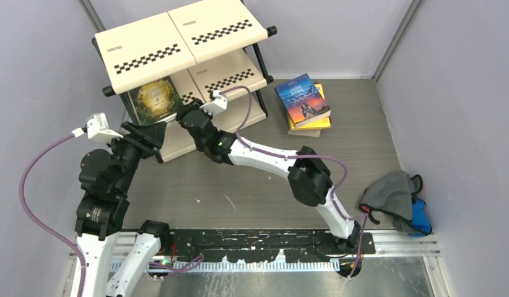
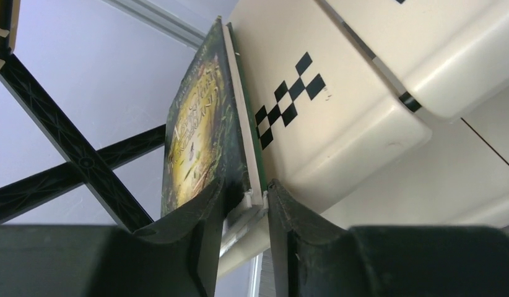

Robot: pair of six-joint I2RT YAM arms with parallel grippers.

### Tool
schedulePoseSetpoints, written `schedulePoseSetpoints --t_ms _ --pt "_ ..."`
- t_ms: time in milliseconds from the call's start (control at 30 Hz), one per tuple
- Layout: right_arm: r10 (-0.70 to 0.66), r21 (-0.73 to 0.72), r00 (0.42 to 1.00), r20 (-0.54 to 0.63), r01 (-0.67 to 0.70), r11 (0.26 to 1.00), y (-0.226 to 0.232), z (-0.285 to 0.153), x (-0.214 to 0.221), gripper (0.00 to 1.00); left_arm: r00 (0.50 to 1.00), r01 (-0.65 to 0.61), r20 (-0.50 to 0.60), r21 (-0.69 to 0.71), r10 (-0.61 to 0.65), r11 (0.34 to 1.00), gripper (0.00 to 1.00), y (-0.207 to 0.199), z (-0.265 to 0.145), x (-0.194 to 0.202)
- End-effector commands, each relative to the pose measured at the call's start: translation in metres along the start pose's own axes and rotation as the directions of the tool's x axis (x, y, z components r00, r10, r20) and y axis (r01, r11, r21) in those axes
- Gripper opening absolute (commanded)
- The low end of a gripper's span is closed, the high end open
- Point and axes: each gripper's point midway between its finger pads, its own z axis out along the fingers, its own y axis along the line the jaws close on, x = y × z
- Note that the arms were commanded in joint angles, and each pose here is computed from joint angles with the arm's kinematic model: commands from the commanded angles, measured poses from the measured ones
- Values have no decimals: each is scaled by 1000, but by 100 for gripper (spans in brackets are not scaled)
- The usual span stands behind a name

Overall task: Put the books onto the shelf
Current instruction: Place the book on the shelf.

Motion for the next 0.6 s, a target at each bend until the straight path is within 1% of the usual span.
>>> schedulePoseSetpoints --t_ms 0,67,167,567 --pt "-161 50 984 -79 165 985 -24 -4 29 43 999 1 53 39 -3 999 57 -14 -7 -18" --pt "-173 52 981 -91 178 983 -24 -4 30 48 999 3 54 41 -6 999 57 -14 -7 -19" --pt "-188 51 978 -95 194 980 -25 -5 31 53 998 5 57 44 -8 999 57 -15 -7 -20" --pt "-243 65 969 -33 245 967 -28 -14 5 54 999 8 52 43 -10 999 58 -13 -5 -16"
